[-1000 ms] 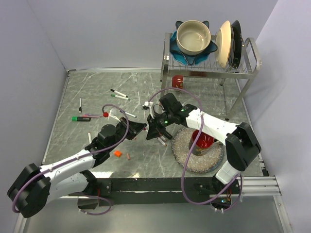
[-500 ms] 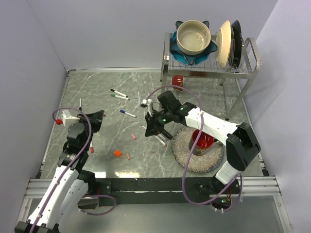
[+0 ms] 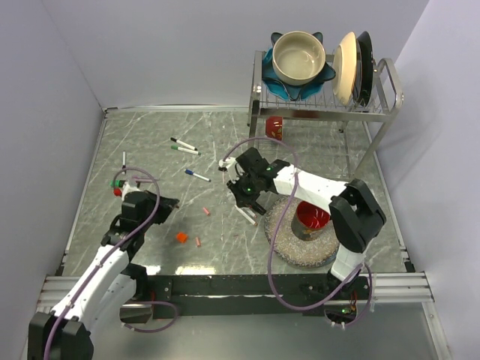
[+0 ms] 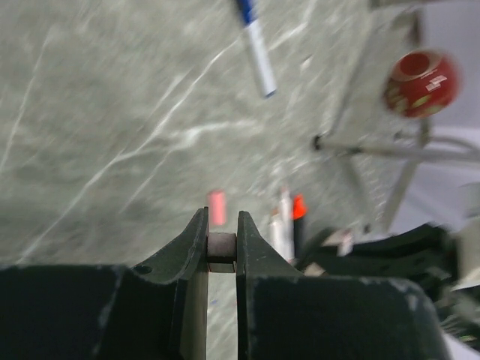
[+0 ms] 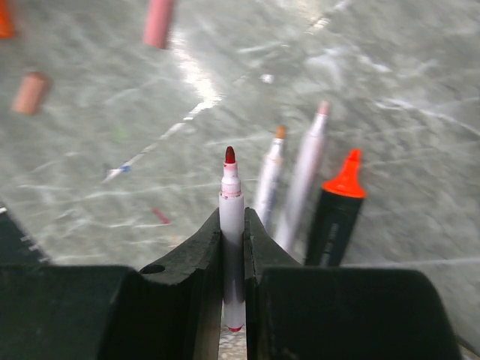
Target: Open the pen caps
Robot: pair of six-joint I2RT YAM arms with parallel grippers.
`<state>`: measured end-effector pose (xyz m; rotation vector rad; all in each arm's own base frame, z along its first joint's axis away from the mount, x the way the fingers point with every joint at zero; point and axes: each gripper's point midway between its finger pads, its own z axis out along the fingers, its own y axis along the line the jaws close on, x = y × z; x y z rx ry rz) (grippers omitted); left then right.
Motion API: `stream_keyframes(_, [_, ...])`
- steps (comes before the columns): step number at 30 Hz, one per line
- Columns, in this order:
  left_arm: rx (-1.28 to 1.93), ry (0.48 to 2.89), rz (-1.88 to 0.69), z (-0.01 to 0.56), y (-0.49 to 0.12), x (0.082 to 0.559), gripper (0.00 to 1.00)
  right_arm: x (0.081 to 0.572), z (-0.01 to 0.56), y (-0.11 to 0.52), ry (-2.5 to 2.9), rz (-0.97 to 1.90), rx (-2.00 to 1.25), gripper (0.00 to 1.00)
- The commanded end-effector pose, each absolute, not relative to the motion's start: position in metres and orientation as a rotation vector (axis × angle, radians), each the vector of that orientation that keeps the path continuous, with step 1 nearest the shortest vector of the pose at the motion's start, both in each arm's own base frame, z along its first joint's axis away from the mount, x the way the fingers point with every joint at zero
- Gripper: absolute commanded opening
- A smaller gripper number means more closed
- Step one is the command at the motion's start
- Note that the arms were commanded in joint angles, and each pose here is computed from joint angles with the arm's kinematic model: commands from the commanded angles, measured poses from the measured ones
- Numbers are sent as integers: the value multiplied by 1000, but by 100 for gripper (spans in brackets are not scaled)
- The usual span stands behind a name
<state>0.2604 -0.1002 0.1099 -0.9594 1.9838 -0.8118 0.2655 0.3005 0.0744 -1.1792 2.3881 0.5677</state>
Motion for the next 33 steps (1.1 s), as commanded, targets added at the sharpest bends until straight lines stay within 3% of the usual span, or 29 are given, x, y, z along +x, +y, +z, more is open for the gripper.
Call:
stream_keyframes(1, [-880,2076,-840,92,-111,253,1,290,79,295,2365,395,-1169,12])
stream_keyframes(15, [-885,2228,-740,42,-108,242,1,293,45,283,2462,281,-1213,28])
stream_keyframes(25, [-897,2261,-688,34,-103,238,12,291,48,285,2463,297,-1222,30])
stream_keyframes(33, [-895,2284,-675,32,-103,234,18,287,68,292,2411,363,-1229,41])
